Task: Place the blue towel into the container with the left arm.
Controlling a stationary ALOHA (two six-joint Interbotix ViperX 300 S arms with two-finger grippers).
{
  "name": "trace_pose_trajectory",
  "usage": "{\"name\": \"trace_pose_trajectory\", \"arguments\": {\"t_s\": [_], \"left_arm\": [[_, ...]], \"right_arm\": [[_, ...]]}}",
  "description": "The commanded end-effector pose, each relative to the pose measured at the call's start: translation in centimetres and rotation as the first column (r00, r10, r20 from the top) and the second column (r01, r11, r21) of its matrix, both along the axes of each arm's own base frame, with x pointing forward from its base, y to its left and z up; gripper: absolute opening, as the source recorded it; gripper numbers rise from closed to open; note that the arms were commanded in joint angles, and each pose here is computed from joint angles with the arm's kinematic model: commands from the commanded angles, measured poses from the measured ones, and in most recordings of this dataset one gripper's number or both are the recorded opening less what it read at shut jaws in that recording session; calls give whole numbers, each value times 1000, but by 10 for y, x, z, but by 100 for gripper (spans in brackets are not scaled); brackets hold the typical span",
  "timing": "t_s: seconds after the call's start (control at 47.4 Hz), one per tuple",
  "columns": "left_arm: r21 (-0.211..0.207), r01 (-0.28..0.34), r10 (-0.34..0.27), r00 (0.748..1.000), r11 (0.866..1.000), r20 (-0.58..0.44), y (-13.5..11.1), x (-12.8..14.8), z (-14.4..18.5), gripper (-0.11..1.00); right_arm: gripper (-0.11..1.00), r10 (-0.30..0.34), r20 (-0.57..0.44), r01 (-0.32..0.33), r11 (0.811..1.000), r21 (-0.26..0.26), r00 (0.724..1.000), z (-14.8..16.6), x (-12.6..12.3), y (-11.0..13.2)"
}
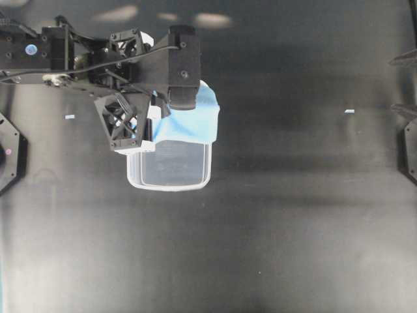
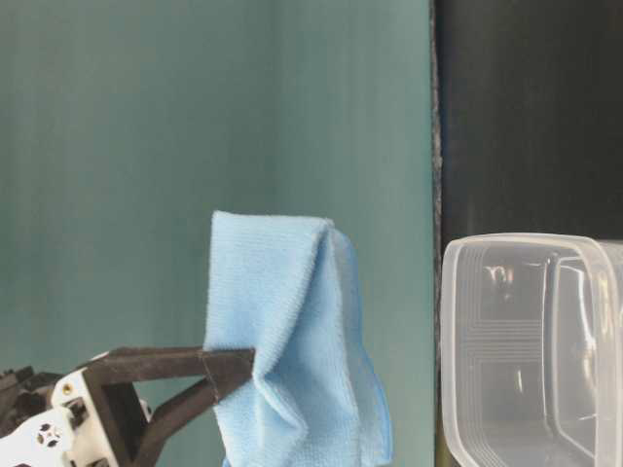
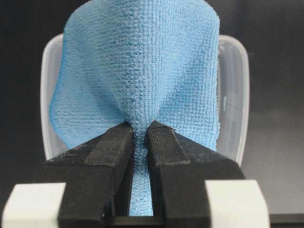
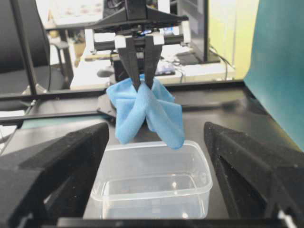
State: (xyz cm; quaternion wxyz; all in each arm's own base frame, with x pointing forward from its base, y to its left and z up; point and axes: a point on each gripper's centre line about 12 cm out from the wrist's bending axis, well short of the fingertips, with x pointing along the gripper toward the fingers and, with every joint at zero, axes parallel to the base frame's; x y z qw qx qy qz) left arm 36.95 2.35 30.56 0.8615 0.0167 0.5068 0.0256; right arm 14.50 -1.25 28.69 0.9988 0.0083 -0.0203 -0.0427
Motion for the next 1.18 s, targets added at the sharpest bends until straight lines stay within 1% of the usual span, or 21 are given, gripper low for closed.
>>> {"name": "trace_pose_trajectory", "arguments": {"t_s": [0.0,0.19,0.337,0.358,0.401,0.548,0.59,0.654,0.696,0.78,0.907,0.97,1.033,1.054,1.16], "left_arm": [[5,4,-4,1000,1000,20,0,1,3,6],[3,2,-2,1000,1000,-8,1,-2,-16,6],[2,-2,2,1000,1000,23,2,-2,-26,7],[2,-6,6,1000,1000,28,3,-2,-27,9],[0,-11,11,999,1000,32,4,-2,-29,18],[-5,-21,21,999,1000,30,5,-4,-34,62],[2,-7,6,1000,1000,20,4,-5,-37,75],[2,-9,9,1000,1000,11,5,-7,-37,87],[0,-14,14,1000,1000,11,6,-7,-37,91],[-4,-18,18,1000,1000,19,4,-6,-33,91],[3,8,-9,995,1000,100,-4,-10,-12,89],[4,11,-12,984,1000,179,-6,-14,6,89],[4,16,-17,961,1000,278,-9,-19,27,89],[7,23,-24,944,1000,329,-12,-24,38,89],[15,35,-38,877,999,478,-15,-43,70,89]], "right_arm": [[78,-1,9,1,1000,2,1000,3,1,0],[78,-1,9,1,1000,2,1000,3,1,0],[78,-1,9,1,1000,2,1000,3,1,0],[78,-1,11,1,1000,2,1000,3,1,0],[78,0,9,0,1000,2,1000,3,1,0],[78,-1,11,1,1000,2,1000,3,1,0],[78,-1,9,1,1000,2,1000,3,1,0],[78,-1,9,1,1000,2,1000,3,1,0],[78,-1,9,1,1000,2,1000,3,1,0],[78,-1,9,1,1000,2,1000,3,1,0],[78,-1,11,1,1000,2,1000,3,1,0],[78,-1,9,1,1000,2,1000,3,1,0],[78,-1,9,1,1000,2,1000,3,1,0],[78,-1,9,1,1000,2,1000,3,1,0],[78,-1,9,1,1000,2,1000,3,1,0]]}}
